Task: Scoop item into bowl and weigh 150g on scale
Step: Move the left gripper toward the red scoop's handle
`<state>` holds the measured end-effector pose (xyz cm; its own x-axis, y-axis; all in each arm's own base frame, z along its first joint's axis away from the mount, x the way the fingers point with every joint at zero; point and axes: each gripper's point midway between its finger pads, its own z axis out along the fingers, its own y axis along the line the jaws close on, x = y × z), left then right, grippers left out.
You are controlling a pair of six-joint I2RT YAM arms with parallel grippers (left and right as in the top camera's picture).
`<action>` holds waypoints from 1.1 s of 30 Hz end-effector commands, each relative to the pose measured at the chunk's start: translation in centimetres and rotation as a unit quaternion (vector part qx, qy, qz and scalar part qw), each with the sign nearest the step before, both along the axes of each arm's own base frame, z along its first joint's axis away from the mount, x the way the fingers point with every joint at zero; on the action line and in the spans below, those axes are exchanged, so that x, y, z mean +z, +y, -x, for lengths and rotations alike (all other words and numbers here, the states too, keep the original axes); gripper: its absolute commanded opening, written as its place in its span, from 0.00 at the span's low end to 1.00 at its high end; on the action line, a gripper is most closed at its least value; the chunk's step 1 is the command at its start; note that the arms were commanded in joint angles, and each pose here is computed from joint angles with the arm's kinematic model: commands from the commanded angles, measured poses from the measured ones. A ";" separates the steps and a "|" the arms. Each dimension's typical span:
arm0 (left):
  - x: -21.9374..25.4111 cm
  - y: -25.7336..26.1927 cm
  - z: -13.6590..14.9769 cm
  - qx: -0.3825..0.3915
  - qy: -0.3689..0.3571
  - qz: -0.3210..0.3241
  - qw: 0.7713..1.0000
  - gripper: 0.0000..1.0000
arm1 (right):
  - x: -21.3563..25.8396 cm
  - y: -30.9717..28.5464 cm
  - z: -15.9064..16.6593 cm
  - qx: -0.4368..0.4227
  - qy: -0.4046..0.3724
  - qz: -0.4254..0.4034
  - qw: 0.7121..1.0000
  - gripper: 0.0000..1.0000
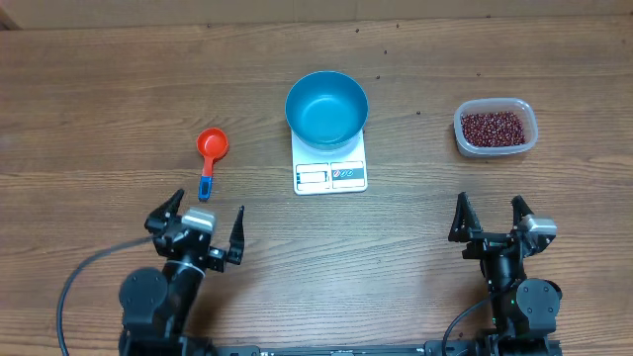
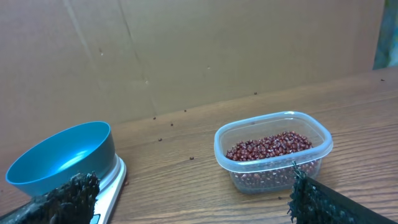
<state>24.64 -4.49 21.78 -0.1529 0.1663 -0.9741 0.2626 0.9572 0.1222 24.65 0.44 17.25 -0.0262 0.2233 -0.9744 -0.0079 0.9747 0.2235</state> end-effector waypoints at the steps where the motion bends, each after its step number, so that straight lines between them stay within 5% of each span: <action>1: 2.2 -0.5 -0.5 -0.015 0.011 0.010 1.000 1.00 | -0.2 -0.1 0.0 -0.004 -0.002 0.001 1.000 1.00; 7: 3.6 -0.9 -1.8 -0.023 0.080 0.014 0.996 1.00 | -0.2 -0.1 0.0 -0.004 -0.002 0.001 1.000 1.00; 15: 8.8 -5.7 -1.2 -0.168 0.084 0.054 0.981 1.00 | -0.2 -0.1 0.0 -0.004 -0.002 0.001 1.000 1.00; 27: 8.5 -6.5 -0.4 -0.195 0.099 0.064 0.974 1.00 | -0.1 -0.1 0.0 -0.004 -0.003 0.001 1.000 1.00; 33: 8.2 -5.2 -2.4 -0.135 0.127 0.096 0.978 1.00 | -0.1 -0.1 0.0 -0.004 -0.003 0.001 1.000 1.00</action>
